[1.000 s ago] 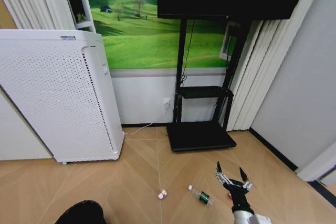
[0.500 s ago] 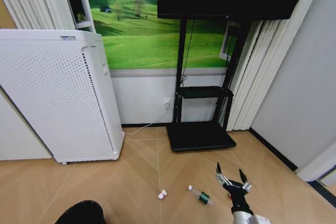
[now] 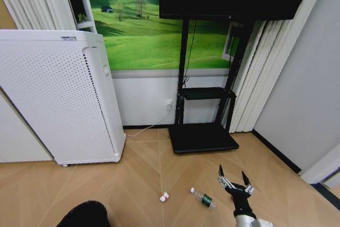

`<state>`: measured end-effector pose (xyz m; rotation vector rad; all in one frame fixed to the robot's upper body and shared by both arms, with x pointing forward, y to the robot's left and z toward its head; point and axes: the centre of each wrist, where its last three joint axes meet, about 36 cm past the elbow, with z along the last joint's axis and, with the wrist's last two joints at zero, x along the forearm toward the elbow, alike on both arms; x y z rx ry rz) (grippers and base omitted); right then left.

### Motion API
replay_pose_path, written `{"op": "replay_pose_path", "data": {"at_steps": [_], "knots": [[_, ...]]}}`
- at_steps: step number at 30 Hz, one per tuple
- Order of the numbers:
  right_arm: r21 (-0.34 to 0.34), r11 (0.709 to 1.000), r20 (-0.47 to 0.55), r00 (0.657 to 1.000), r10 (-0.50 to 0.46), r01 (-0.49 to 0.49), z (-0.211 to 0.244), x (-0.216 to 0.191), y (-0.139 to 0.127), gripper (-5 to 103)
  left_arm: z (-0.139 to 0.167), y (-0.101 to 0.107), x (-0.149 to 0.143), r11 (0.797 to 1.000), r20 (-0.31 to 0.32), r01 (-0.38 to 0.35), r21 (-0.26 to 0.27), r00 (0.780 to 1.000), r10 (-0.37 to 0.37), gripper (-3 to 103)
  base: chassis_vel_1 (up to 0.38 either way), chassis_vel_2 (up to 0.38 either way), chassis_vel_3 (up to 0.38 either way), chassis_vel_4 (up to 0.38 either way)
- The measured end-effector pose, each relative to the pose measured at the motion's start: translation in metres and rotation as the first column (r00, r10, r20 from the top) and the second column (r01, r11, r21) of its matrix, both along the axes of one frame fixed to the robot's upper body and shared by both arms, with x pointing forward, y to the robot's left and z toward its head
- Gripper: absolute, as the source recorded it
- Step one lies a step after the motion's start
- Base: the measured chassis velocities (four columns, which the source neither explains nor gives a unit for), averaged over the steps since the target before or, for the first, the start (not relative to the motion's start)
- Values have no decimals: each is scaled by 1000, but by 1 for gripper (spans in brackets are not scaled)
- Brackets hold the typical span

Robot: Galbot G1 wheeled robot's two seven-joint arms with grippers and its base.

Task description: Pick up the trash bin and place the garbage on the floor into it.

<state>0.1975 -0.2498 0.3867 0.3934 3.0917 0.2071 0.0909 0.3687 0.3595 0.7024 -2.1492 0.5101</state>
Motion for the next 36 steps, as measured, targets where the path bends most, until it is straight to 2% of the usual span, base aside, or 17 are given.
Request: {"op": "replay_pose_path", "data": {"at_steps": [1, 2, 5, 8, 9, 10, 12, 14, 15, 19, 20, 22, 24, 26, 29, 36], "knots": [[-1, 1000, 7, 1000, -8, 8, 0, 0, 0, 100, 0, 1, 0, 1000, 15, 4, 0, 1000, -4, 16, 0, 0, 0, 0], [-1, 1000, 7, 1000, -8, 8, 0, 0, 0, 100, 0, 1, 0, 1000, 15, 4, 0, 1000, -4, 16, 0, 0, 0, 0], [-12, 1000, 16, 1000, -15, 15, -1, 0, 0, 100, -1, 3, 0, 999, 84, 44, 1, 996, -43, 3, 0, 0, 0, 0], [-19, 1000, 18, 1000, -17, 18, -1, 0, 0, 100, -1, 4, 0, 997, 133, 71, 8, 989, -71, 3, 0, 0, 0, 0], [-25, 1000, 17, 1000, -18, 18, -1, 0, 0, 100, -2, 6, 1, 995, 171, 97, 27, 980, -100, 3, 0, 0, 0, 0], [-25, 1000, 17, 1000, -18, 18, -1, 0, 0, 100, -2, 6, 1, 995, 171, 97, 27, 980, -100, 3, 0, 0, 0, 0], [-48, 999, 3, 1000, -15, 16, -2, -2, -2, 100, 0, 16, 3, 984, 233, 147, 95, 958, -166, 3, 0, 0, 0, 0], [-56, 998, 0, 1000, -12, 12, -2, -2, -3, 100, 3, 22, 5, 980, 260, 158, 122, 948, -185, 3, 0, 0, 0, 0], [-56, 998, 0, 1000, -12, 12, -2, -2, -3, 100, 3, 22, 5, 980, 260, 158, 122, 948, -185, 3, 0, 0, 0, 0], [-58, 998, -4, 1000, -2, 2, -2, -3, 0, 100, 7, 28, 9, 970, 302, 153, 188, 931, -205, 3, 0, 0, 0, 0], [-58, 998, -4, 1000, -2, 2, -2, -3, 0, 100, 7, 28, 9, 970, 302, 153, 188, 931, -205, 3, 0, 0, 0, 0], [-60, 998, -6, 1000, 8, -9, -2, -3, 2, 100, 9, 29, 12, 962, 332, 141, 234, 919, -215, 3, 8, 27, -11, -14], [-62, 998, -7, 1000, 11, -11, -3, -3, 2, 100, 10, 30, 13, 958, 341, 136, 252, 914, -219, 3, 31, 22, -20, -28], [-64, 998, -8, 1000, 19, -19, -3, -3, 3, 100, 12, 34, 13, 946, 358, 130, 298, 903, -237, 3, 82, 66, -92, -93], [-66, 998, -9, 1000, 24, -24, -2, -4, 3, 100, 14, 39, 12, 940, 362, 125, 318, 900, -243, 3, 128, 102, -120, -151], [-63, 997, -13, 999, 42, -43, -4, -3, 6, 100, 15, 43, 12, 940, 377, 105, 324, 897, -230, 3, 201, 195, -205, -197]]}}
